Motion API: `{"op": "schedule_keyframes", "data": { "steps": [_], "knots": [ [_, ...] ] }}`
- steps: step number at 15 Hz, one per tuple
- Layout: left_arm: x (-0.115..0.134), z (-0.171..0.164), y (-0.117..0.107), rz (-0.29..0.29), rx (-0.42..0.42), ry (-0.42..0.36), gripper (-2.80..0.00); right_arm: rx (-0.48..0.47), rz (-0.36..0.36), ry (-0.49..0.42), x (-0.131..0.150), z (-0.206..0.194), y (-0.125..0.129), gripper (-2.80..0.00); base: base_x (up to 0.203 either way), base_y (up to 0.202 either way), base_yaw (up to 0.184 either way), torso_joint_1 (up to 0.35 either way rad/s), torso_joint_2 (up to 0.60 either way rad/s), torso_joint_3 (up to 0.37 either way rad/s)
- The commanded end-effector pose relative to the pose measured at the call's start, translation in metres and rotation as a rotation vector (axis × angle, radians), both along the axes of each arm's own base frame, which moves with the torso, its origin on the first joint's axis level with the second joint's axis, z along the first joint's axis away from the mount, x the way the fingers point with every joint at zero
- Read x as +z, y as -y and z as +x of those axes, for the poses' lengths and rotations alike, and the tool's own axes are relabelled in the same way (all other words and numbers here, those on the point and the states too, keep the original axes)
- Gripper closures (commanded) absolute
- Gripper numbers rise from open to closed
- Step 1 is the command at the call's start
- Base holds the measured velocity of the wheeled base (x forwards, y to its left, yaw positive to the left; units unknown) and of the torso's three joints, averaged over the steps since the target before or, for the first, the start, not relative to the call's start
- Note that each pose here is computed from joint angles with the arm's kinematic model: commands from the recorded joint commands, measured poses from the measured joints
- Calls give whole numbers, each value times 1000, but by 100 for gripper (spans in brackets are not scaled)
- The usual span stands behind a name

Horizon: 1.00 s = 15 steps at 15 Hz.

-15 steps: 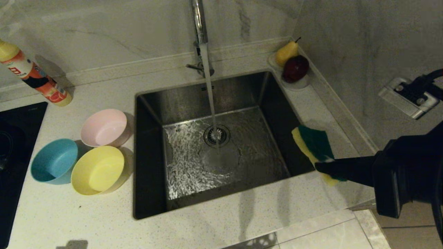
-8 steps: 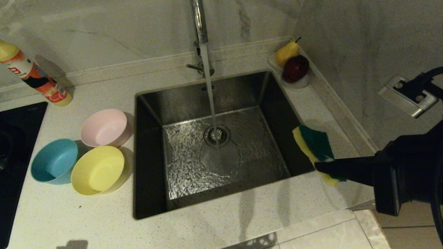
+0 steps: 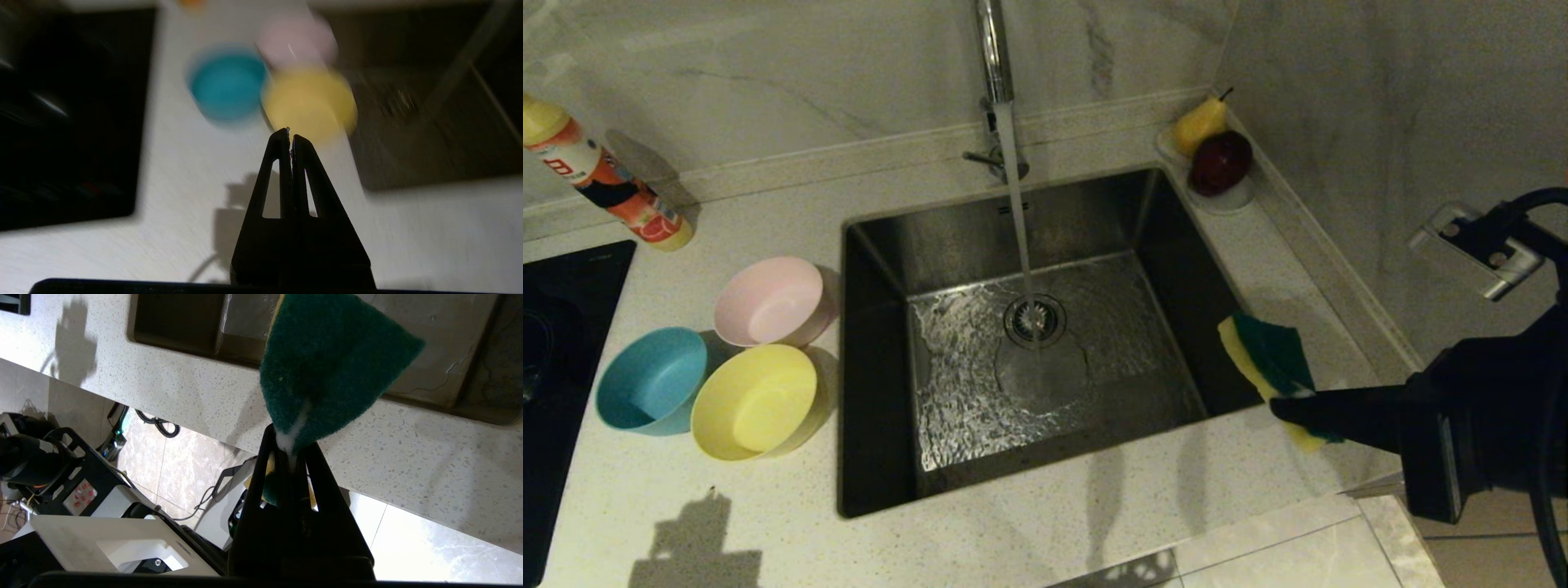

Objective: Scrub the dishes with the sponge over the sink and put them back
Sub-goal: Pick up a bowl and the sponge

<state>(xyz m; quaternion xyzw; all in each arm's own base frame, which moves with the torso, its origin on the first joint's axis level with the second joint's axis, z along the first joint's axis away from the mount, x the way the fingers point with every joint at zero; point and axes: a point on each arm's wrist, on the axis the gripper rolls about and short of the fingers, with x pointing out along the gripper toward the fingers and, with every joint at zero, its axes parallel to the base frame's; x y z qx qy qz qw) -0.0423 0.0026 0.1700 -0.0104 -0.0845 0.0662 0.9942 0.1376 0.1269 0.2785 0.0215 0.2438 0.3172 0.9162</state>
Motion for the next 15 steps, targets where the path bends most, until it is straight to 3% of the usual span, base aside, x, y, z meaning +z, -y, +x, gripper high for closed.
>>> {"op": "schedule_keyframes", "data": {
  "steps": [1, 4, 7, 8, 9, 13, 15],
  "knots": [
    [62, 22, -3, -21, 132, -37, 0, -5, 1, -2, 0, 0, 1, 0, 0, 0, 0, 0, 0, 0],
    [124, 61, -6, -35, 260, -76, 0, -5, -2, 0, 1, 4, -3, 0, 0, 0, 0, 0, 0, 0],
    [160, 113, -8, -23, 319, -189, 0, -4, -15, -11, -2, 9, -7, 0, 0, 0, 0, 0, 0, 0],
    [164, 134, -8, -14, 340, -246, -44, -4, -23, -23, -5, 12, -10, 0, 0, 0, 0, 0, 0, 0],
    [165, 158, -10, -9, 364, -304, -280, -4, -30, -31, -7, 14, -12, 0, 0, 0, 0, 0, 0, 0],
    [144, 244, -26, -8, 438, -515, -280, -7, -29, -29, -7, 14, -11, 0, 0, 0, 0, 0, 0, 0],
    [124, 275, -53, -84, 479, -599, -280, -7, -37, -38, -10, 15, -12, 0, 0, 0, 0, 0, 0, 0]
  ]
}}
